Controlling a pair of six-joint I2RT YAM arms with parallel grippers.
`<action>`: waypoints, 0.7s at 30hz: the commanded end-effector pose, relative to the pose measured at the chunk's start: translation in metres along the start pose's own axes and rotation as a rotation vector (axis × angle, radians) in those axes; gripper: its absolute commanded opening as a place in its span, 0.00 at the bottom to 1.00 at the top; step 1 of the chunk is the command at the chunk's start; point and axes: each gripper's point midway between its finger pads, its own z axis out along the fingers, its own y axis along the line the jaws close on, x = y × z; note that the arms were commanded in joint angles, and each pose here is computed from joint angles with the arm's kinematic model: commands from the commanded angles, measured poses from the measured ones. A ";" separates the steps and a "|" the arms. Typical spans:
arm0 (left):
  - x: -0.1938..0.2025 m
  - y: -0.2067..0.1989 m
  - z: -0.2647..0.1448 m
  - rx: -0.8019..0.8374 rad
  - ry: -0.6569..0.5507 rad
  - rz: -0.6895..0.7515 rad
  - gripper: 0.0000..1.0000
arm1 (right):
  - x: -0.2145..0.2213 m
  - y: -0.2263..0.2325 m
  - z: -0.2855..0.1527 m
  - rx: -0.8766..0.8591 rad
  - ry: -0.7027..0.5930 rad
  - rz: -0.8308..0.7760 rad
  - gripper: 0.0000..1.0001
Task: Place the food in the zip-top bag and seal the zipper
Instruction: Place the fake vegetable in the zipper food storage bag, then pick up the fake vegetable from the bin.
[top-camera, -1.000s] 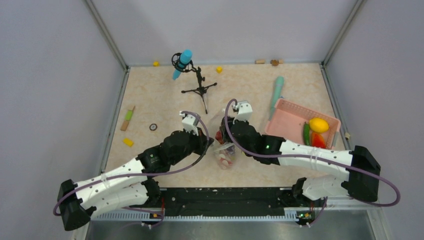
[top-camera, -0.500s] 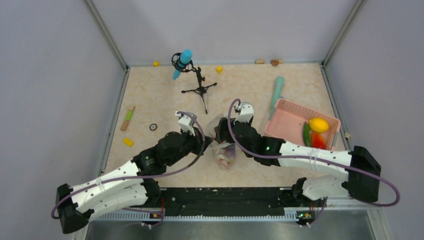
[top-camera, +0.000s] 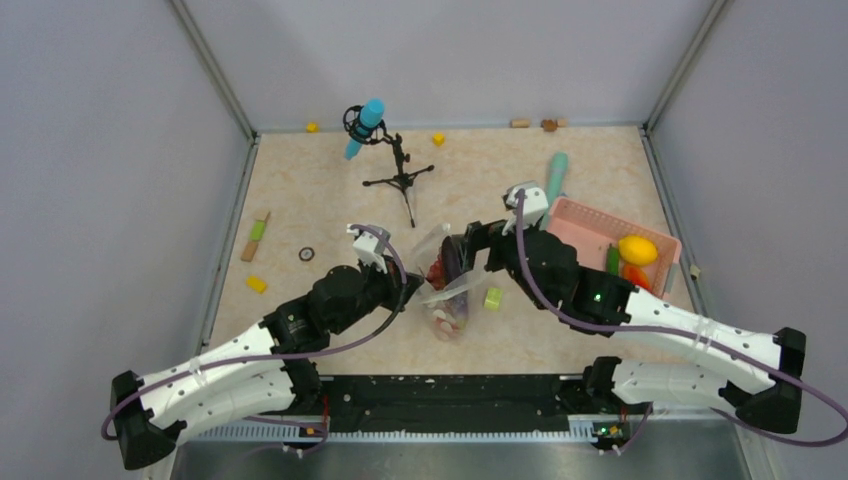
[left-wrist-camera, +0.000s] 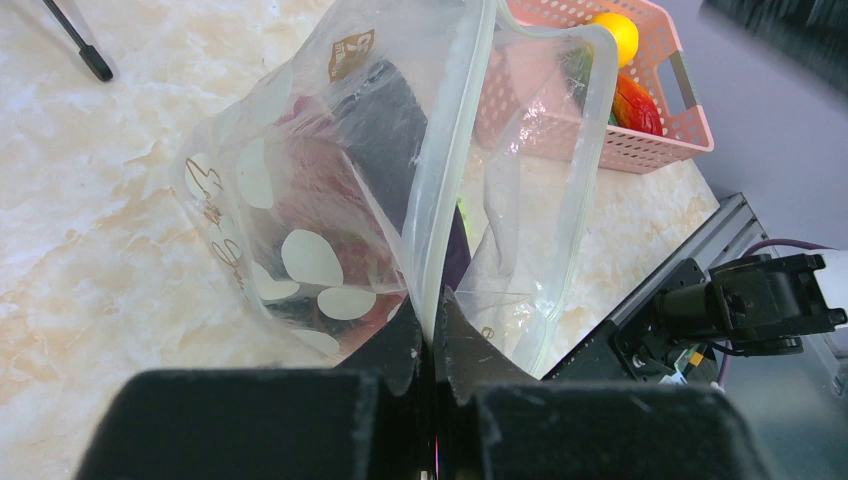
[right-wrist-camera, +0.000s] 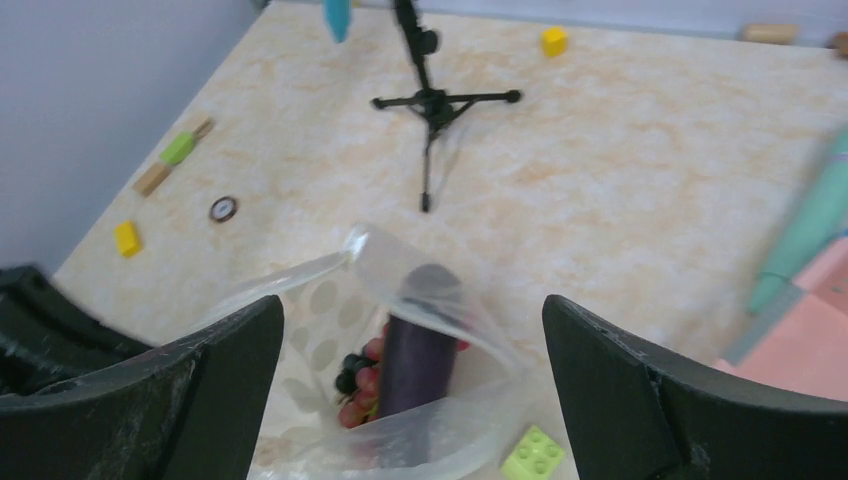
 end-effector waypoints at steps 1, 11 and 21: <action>-0.010 -0.004 0.000 0.014 -0.046 -0.018 0.00 | -0.033 -0.084 -0.017 0.346 -0.018 -0.022 0.99; -0.008 -0.009 0.001 0.037 -0.029 -0.021 0.00 | 0.011 -0.287 -0.060 1.018 0.141 0.029 0.99; -0.002 -0.007 0.008 0.029 -0.009 -0.007 0.00 | 0.081 -0.372 -0.078 1.314 0.327 -0.145 0.99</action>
